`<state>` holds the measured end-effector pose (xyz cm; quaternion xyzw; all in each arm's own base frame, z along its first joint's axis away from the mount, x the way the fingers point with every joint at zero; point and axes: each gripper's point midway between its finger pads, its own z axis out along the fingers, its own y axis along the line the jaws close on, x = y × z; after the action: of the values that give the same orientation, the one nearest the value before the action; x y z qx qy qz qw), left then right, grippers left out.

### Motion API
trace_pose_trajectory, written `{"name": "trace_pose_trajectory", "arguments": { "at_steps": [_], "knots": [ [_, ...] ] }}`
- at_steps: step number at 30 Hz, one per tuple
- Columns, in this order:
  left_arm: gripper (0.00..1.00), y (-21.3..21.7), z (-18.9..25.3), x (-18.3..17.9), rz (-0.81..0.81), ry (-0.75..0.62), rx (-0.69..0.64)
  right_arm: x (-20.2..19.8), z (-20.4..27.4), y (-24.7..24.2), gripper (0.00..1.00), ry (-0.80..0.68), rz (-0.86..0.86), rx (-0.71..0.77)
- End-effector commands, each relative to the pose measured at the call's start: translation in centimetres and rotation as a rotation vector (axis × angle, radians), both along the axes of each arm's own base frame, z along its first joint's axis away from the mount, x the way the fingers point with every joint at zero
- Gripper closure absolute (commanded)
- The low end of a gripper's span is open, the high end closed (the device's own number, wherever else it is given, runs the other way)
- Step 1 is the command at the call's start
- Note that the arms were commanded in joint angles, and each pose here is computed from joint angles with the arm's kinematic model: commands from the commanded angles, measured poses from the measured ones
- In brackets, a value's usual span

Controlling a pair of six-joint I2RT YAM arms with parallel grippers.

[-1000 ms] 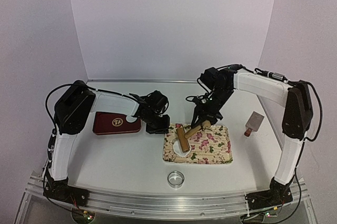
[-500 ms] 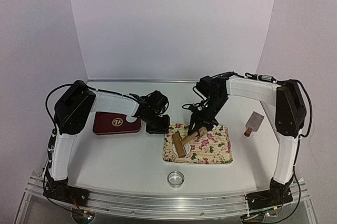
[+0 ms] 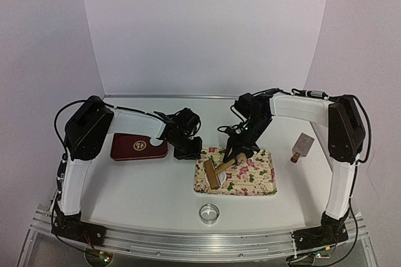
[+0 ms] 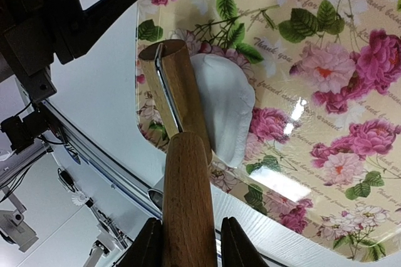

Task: Roll out the dumpling wrappers from the dough
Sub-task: Flatten out the dough on the work surface.

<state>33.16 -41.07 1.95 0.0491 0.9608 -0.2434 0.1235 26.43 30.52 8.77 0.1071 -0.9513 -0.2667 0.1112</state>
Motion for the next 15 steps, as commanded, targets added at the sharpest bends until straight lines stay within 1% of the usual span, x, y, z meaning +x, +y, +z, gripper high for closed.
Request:
{"name": "trace_pose_trajectory", "arguments": {
  "at_steps": [1,8,15],
  "knots": [
    [1.00,1.3,-1.3,-0.7,0.000,0.018,0.059,-1.9,-8.2,-9.3,1.00,0.098,-0.033,-0.477],
    [1.00,2.6,-1.9,-0.9,0.024,0.029,0.075,-2.0,-9.1,-11.6,1.00,0.152,-0.075,-0.476],
    [1.00,3.4,-2.3,-0.6,0.042,0.032,0.093,-3.1,-10.3,-13.7,1.00,0.192,-0.096,-0.491]
  ]
}}
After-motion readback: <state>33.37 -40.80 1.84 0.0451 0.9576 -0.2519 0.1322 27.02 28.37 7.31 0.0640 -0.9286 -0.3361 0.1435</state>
